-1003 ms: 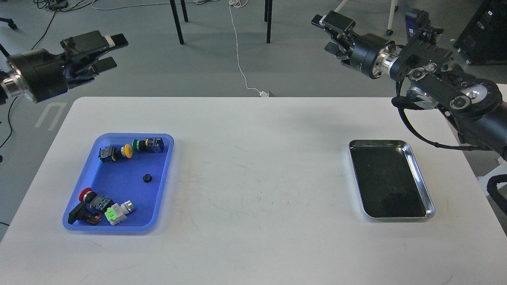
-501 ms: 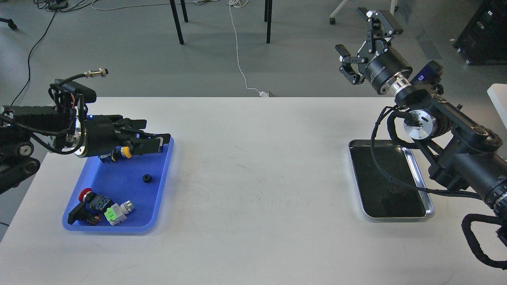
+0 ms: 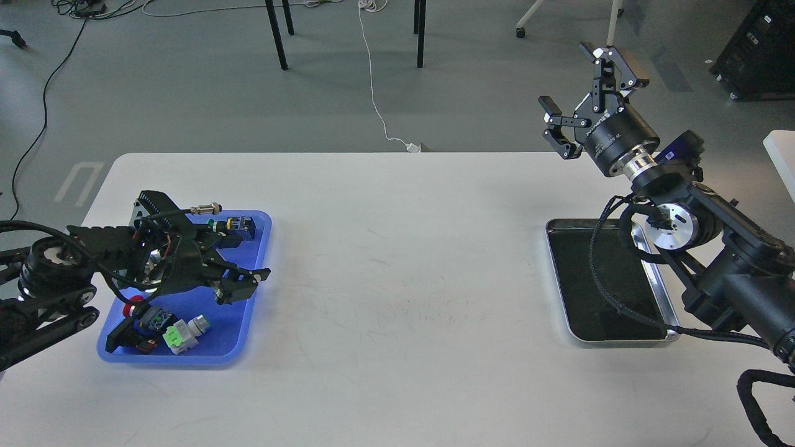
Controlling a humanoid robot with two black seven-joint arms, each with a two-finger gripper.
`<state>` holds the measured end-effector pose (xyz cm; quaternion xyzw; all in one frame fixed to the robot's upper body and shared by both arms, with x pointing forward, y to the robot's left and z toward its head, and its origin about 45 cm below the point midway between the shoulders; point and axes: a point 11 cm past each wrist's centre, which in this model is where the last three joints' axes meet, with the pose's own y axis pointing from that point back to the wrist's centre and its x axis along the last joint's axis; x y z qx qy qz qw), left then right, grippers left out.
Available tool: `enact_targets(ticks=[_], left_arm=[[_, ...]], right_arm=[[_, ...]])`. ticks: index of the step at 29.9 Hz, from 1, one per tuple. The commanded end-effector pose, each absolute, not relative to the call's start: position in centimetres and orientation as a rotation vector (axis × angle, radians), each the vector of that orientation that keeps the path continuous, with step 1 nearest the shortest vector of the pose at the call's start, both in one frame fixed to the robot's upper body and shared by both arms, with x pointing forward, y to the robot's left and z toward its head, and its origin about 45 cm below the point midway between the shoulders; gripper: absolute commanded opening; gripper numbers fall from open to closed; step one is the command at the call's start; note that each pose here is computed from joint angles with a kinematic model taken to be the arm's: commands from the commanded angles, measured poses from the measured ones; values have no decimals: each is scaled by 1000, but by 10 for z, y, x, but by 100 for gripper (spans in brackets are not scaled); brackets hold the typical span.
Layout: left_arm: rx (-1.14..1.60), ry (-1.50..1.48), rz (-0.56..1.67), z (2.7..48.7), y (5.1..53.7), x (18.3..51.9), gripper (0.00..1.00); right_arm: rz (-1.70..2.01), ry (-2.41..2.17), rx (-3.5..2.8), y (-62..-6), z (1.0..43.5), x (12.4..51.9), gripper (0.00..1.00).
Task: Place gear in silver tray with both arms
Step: 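Lower the left gripper into the blue tray over another black gear, then close the left gripper on the second black gear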
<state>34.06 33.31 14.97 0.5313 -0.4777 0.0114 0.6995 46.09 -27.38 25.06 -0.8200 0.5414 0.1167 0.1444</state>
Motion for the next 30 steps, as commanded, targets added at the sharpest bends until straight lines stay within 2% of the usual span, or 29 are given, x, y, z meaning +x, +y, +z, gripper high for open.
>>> enact_targets(ticks=[1, 15, 30], left_arm=[[1196, -1076, 10, 140, 340, 335, 70], [1248, -1109, -33, 137, 359, 335, 57], [1257, -1113, -17, 128, 368, 331, 56]], right_arm=[[330, 1563, -2347, -277, 254, 462, 99], [332, 1546, -2366, -272, 253, 460, 99], [315, 1555, -2372, -279, 256, 459, 99]])
